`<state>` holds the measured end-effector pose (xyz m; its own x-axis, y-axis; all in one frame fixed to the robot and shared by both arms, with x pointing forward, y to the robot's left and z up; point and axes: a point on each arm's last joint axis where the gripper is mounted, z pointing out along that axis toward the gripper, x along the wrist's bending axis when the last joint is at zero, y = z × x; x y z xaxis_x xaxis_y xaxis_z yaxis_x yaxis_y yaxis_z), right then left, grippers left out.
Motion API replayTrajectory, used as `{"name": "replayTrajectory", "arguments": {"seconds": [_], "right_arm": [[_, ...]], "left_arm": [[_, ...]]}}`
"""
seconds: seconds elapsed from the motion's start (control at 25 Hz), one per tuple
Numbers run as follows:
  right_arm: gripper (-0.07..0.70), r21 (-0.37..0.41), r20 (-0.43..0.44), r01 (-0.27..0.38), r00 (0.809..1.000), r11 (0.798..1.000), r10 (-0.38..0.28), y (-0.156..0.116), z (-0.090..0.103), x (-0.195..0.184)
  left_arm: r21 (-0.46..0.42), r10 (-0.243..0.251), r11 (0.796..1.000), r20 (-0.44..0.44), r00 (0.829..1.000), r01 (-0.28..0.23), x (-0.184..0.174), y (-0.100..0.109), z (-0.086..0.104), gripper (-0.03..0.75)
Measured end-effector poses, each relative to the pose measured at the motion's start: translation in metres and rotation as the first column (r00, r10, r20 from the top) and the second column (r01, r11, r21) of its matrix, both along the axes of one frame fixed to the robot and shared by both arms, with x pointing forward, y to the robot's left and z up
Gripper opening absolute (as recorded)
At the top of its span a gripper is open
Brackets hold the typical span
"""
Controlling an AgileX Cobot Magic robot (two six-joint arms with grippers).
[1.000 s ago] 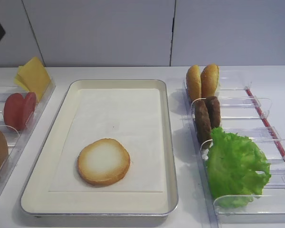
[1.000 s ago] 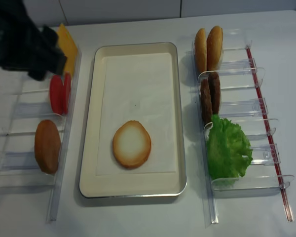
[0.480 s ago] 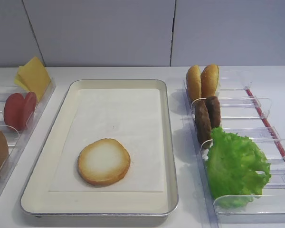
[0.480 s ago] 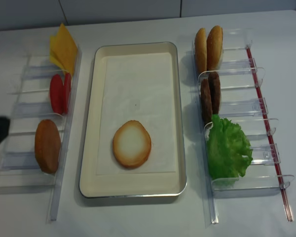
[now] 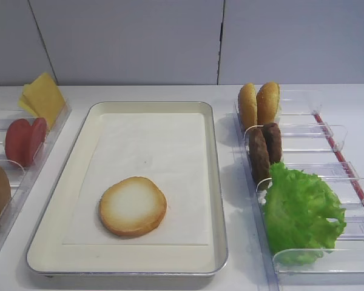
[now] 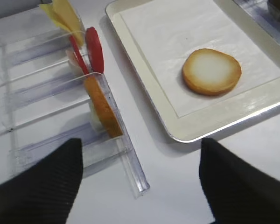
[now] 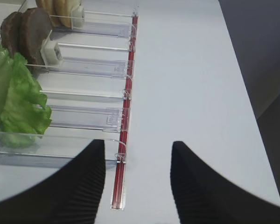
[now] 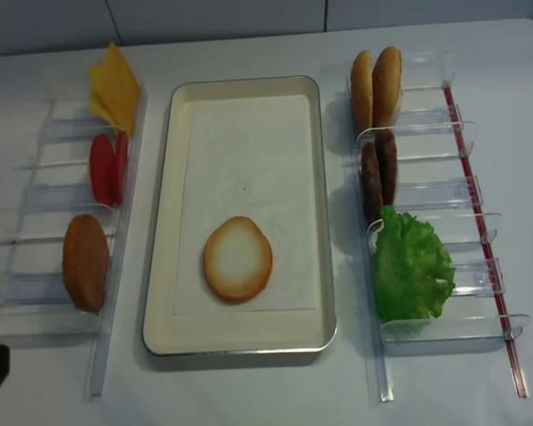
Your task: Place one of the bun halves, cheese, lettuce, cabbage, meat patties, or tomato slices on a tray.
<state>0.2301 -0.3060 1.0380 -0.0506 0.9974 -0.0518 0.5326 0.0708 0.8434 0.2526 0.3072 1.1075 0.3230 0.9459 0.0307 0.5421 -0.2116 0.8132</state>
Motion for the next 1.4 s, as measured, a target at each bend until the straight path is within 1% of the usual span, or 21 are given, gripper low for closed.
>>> {"name": "replayTrajectory", "arguments": {"seconds": [0.08, 0.2, 0.32, 0.4, 0.56, 0.92, 1.4], "right_arm": [[0.371, 0.000, 0.000, 0.000, 1.000, 1.000, 0.000, 0.000, 0.000, 0.000], [0.371, 0.000, 0.000, 0.000, 1.000, 1.000, 0.000, 0.000, 0.000, 0.000], [0.371, 0.000, 0.000, 0.000, 1.000, 1.000, 0.000, 0.000, 0.000, 0.000], [0.371, 0.000, 0.000, 0.000, 1.000, 1.000, 0.000, 0.000, 0.000, 0.000], [0.371, 0.000, 0.000, 0.000, 1.000, 1.000, 0.000, 0.000, 0.000, 0.000], [0.368, 0.000, 0.000, 0.000, 1.000, 1.000, 0.000, 0.000, 0.000, 0.000], [0.366, 0.000, 0.000, 0.000, 1.000, 1.000, 0.000, 0.000, 0.000, 0.000]], "left_arm": [[-0.013, -0.006, 1.000, 0.003, 1.000, 0.006, -0.004, 0.001, -0.013, 0.524], [-0.004, -0.008, 1.000, -0.012, 1.000, 0.008, -0.006, 0.002, -0.033, 0.523], [0.003, -0.012, 1.000, -0.021, 1.000, 0.012, -0.008, 0.003, -0.049, 0.523], [0.018, -0.018, 1.000, -0.031, 0.999, 0.019, -0.008, 0.002, -0.056, 0.523], [0.028, -0.035, 0.999, -0.031, 0.999, 0.035, -0.009, 0.002, -0.065, 0.523], [0.021, -0.049, 0.999, -0.013, 0.999, 0.050, -0.012, 0.003, -0.068, 0.522], [0.022, -0.051, 0.998, -0.013, 0.999, 0.051, -0.012, 0.003, -0.068, 0.522]]}}
